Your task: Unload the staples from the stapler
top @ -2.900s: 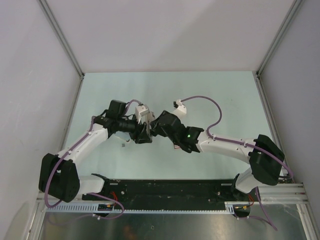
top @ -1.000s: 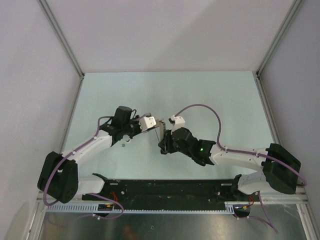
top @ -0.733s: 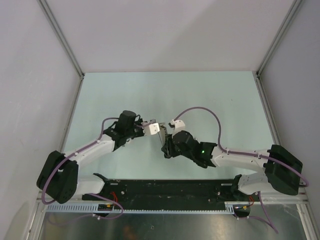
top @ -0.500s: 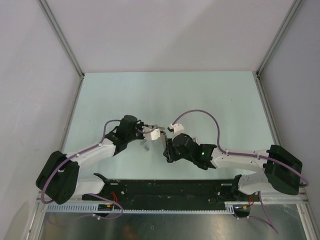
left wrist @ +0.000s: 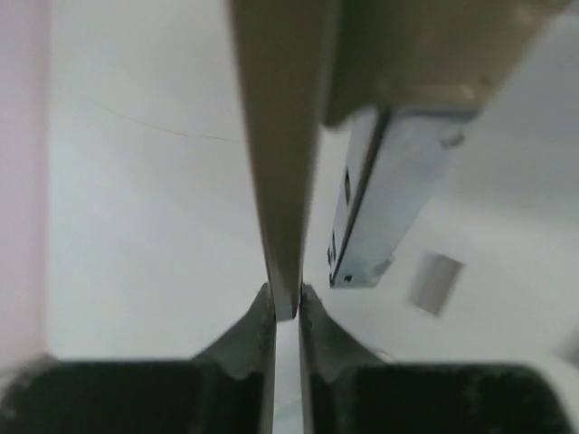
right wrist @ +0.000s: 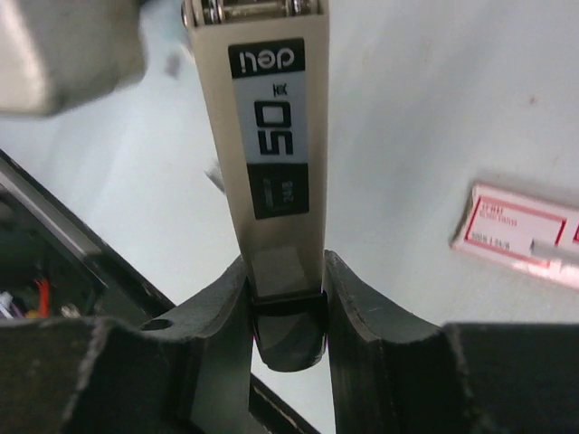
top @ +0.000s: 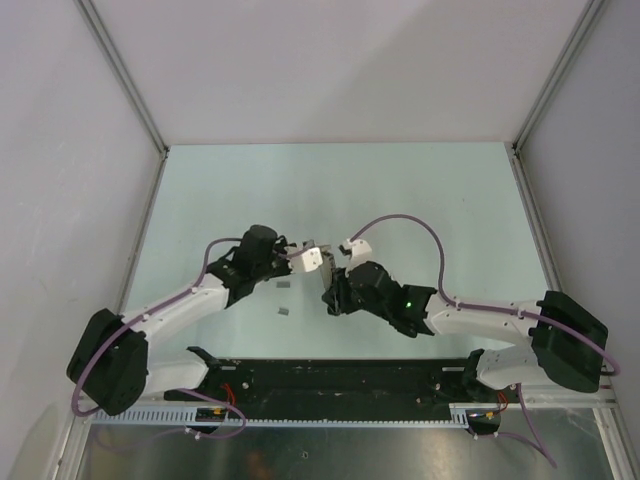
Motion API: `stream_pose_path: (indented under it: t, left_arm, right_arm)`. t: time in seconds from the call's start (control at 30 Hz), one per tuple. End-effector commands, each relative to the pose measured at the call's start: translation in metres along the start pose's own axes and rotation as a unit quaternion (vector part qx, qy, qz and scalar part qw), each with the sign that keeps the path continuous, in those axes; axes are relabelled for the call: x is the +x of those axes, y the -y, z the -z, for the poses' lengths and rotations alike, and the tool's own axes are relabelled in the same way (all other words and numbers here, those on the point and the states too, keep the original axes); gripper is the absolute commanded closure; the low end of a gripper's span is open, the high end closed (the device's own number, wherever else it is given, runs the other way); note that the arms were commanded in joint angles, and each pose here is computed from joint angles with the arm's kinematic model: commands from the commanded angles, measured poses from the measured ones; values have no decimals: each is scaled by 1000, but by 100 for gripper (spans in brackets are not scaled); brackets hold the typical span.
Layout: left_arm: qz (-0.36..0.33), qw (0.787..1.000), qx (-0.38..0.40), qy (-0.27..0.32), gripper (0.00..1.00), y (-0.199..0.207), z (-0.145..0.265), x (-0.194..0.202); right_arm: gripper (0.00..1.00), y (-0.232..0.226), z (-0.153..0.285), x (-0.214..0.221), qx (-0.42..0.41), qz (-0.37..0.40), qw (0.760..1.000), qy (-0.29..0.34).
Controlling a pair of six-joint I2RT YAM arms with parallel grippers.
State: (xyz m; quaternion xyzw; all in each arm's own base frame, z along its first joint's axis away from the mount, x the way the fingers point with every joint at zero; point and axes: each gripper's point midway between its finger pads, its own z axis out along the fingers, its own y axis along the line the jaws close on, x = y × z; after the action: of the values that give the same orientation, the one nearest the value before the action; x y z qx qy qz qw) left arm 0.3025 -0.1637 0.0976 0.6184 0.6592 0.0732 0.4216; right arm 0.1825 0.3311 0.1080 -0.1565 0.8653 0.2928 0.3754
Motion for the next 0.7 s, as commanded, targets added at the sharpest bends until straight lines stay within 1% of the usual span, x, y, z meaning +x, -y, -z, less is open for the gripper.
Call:
stream_pose_path:
  t: [0.0, 0.1, 0.23, 0.3, 0.4, 0.5, 0.67]
  left_arm:
    - [135, 985, 62, 90, 80, 3, 32, -58]
    - [177, 971, 121, 104, 69, 25, 44, -68]
    - [201, 962, 145, 110, 58, 35, 54, -72]
    - [210, 962, 134, 109, 52, 30, 58, -72]
    - [231, 961, 103, 108, 45, 12, 64, -72]
    - [267, 955, 71, 110, 31, -12, 71, -68]
    - [301, 946, 34, 111, 24, -38, 85, -61]
  right_arm:
    - [100, -13, 4, -92, -16, -81, 987, 139]
    - [100, -12, -2, -123, -20, -99, 981, 164]
    - [100, -14, -12, -147, -17, -92, 980, 174]
    - [100, -14, -18, -153, -11, -83, 981, 173]
    - [100, -8, -32, -154, 6, -73, 984, 163]
    - [100, 3, -48, -149, 29, -54, 986, 153]
    - [100, 24, -84, -143, 83, -12, 988, 128]
